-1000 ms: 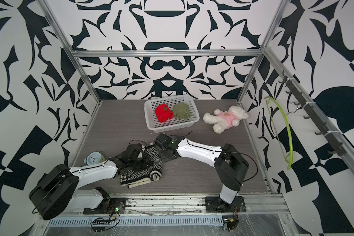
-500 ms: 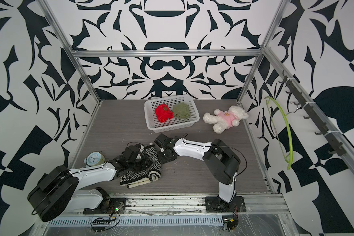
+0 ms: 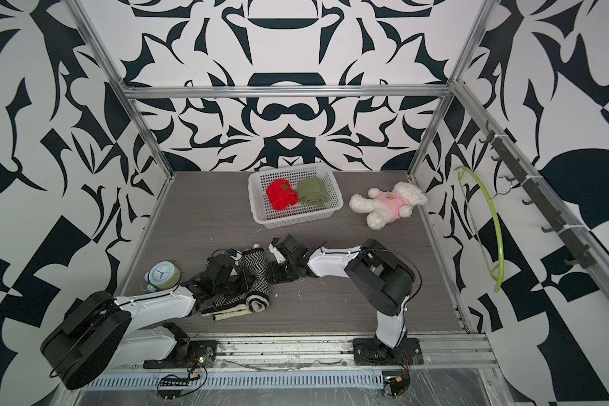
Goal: Roll up the scarf and place it into the basket
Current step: Roll the scarf at the center of the board.
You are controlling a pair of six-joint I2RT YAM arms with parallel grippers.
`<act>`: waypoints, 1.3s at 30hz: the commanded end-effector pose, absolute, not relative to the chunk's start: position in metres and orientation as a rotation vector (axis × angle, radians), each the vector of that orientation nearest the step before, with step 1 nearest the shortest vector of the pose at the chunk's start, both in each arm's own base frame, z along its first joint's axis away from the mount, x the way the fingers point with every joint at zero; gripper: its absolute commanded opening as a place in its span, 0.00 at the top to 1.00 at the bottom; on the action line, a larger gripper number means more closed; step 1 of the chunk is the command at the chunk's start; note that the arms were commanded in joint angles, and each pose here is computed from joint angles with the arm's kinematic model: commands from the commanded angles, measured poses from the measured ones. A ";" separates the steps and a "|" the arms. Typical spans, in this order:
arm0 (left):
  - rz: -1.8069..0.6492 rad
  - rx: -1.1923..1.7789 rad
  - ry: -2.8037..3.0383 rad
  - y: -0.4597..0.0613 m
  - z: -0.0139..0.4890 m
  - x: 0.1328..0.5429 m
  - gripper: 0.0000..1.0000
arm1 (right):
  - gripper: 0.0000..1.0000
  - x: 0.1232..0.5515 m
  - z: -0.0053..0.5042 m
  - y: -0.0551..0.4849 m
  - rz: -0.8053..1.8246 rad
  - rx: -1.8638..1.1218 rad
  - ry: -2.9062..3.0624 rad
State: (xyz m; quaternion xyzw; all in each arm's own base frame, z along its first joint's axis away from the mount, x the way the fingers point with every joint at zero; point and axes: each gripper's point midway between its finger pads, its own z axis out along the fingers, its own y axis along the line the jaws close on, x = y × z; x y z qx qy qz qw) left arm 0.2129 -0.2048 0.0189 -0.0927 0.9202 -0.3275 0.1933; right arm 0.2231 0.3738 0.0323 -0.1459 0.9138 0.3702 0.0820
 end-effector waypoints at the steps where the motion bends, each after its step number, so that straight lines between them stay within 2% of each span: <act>1: -0.650 -0.337 2.805 -0.162 -0.035 0.172 1.00 | 0.56 0.213 0.052 0.408 1.401 -0.470 2.578; 8: -0.653 -0.346 2.796 -0.160 -0.034 0.170 1.00 | 0.54 0.205 0.051 0.430 1.644 -0.444 2.544; 15: -0.647 -0.347 2.788 -0.160 -0.033 0.173 1.00 | 0.53 0.181 0.042 0.450 1.691 -0.564 2.592; 24: -0.670 -0.348 2.786 -0.166 -0.034 0.177 1.00 | 0.53 0.147 0.064 0.480 1.985 -0.690 2.461; 29: -0.683 -0.339 2.794 -0.171 -0.035 0.179 1.00 | 0.64 0.125 0.087 0.490 2.211 -0.771 2.308; 32: -0.683 -0.336 2.797 -0.172 -0.035 0.181 1.00 | 0.82 0.115 0.090 0.493 2.268 -0.805 2.288; 34: -0.683 -0.330 2.800 -0.173 -0.035 0.182 1.00 | 0.99 0.108 0.089 0.495 2.295 -0.832 2.295; 39: -0.701 -0.317 2.792 -0.176 -0.030 0.184 1.00 | 1.00 0.100 0.085 0.487 2.277 -0.845 2.350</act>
